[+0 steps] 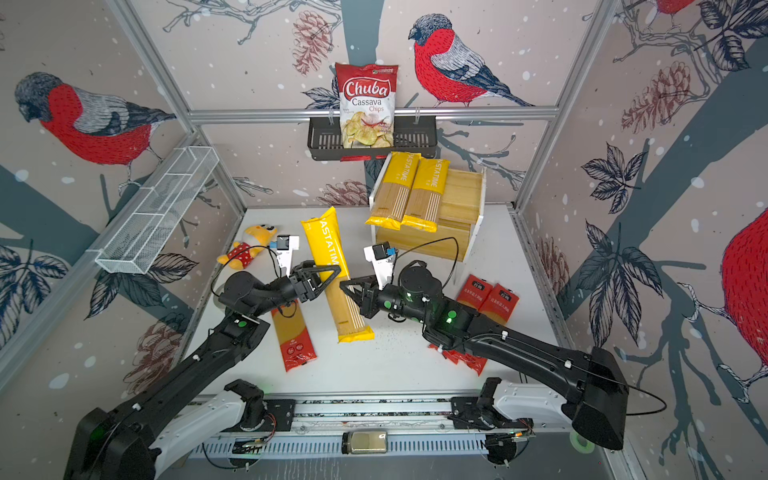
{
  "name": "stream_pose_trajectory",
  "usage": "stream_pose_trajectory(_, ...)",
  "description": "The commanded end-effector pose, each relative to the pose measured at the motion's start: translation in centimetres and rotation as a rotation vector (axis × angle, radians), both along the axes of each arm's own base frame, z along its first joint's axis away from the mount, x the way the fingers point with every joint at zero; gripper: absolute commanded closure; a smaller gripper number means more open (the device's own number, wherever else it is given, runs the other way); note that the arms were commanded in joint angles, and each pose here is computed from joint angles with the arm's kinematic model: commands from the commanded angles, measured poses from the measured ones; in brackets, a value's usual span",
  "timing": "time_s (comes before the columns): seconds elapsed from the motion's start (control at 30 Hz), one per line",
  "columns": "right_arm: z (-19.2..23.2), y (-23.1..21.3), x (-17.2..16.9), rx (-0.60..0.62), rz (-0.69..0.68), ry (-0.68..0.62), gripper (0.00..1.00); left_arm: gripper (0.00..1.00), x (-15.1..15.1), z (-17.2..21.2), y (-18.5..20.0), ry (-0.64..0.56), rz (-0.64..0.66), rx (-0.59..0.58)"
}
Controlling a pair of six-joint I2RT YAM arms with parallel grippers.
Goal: Place and organize the pasta boxes and bags onto the shelf
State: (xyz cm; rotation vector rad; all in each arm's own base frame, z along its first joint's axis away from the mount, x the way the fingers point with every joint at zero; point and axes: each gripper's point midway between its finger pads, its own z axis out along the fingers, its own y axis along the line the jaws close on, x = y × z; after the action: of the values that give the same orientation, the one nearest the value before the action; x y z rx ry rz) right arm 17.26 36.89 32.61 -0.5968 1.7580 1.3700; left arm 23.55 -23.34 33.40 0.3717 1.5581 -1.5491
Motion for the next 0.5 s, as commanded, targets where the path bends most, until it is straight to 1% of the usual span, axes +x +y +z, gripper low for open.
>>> stream_pose_trajectory(0.0,4.5,0.0,-0.5,0.183,0.044,-0.062,1.00,0.31,-0.8,1.6,-0.2,-0.074,-0.037,-0.025)
stream_pose_trajectory(0.13,3.8,0.1,-0.1,0.189,0.049,-0.039,1.00,0.37,-0.7,1.4,-0.4,-0.073,-0.047,-0.022)
stream_pose_trajectory(0.37,3.0,0.0,0.2,0.187,0.044,-0.016,1.00,0.41,-0.7,1.2,-0.5,-0.074,-0.052,-0.021)
stream_pose_trajectory(0.47,2.5,-0.2,0.3,0.193,0.042,-0.003,1.00,0.46,-0.7,1.3,-0.6,-0.075,-0.064,-0.024)
